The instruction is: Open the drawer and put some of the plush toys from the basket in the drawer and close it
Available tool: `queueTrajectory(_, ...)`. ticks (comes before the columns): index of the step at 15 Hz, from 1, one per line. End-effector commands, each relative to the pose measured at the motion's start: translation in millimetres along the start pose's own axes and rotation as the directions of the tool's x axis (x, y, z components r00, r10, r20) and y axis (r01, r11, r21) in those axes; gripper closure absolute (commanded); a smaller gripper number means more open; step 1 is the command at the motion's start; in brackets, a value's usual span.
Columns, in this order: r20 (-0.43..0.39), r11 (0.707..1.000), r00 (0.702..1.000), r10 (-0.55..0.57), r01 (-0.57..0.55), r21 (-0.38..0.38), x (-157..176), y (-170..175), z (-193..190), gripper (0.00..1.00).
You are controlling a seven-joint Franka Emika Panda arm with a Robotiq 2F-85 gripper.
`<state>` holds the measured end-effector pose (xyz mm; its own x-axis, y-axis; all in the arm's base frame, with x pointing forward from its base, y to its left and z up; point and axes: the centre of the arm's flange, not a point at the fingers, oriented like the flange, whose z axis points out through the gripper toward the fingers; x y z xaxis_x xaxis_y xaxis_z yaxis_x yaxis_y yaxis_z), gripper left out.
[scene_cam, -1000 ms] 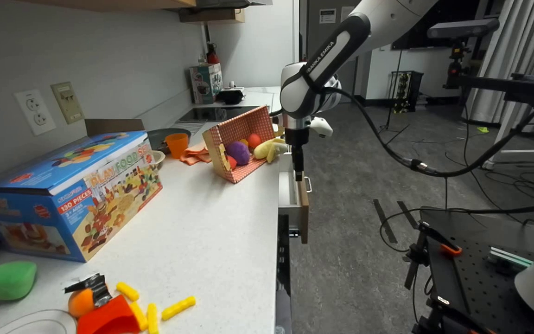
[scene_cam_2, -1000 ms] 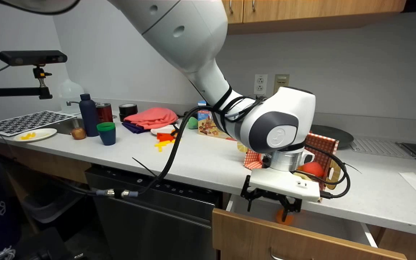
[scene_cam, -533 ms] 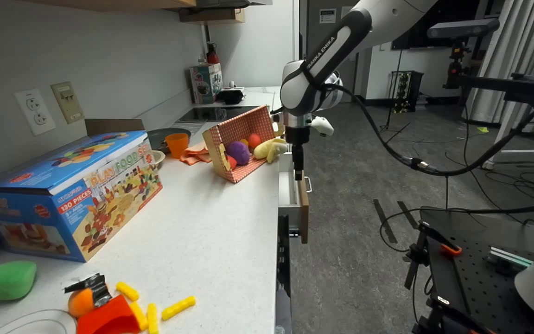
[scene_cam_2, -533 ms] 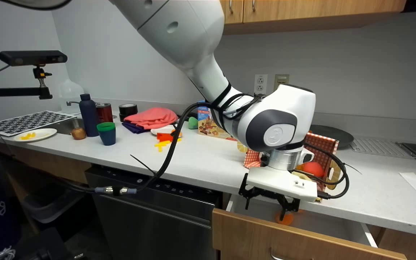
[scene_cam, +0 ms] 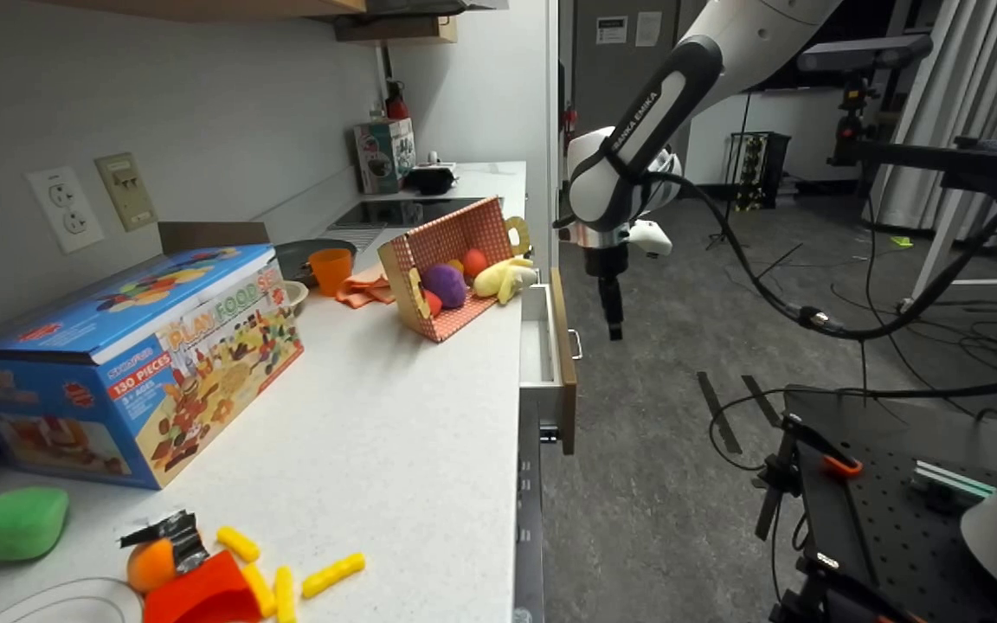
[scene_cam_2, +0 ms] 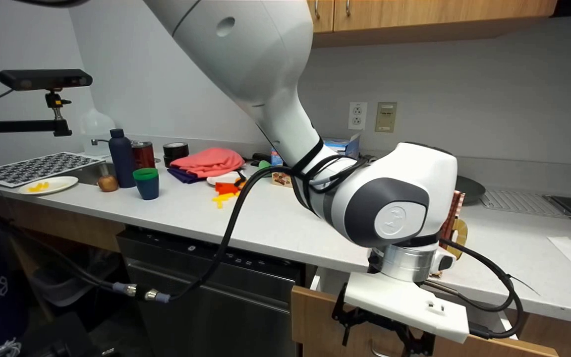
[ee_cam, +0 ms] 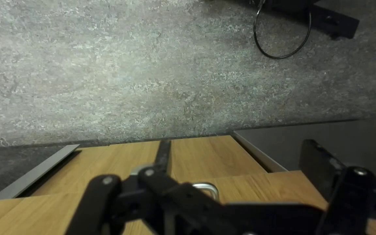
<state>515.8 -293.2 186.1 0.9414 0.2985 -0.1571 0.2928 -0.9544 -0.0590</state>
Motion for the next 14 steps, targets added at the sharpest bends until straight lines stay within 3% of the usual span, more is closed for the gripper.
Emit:
queueTrajectory(1,-0.027,1.0,1.0,0.005,-0.005,0.004,22.3,10.4,8.1,0.0)
queueTrajectory(14,-0.127,0.996,0.989,0.079,-0.073,0.052,72.7,26.5,18.0,0.0)
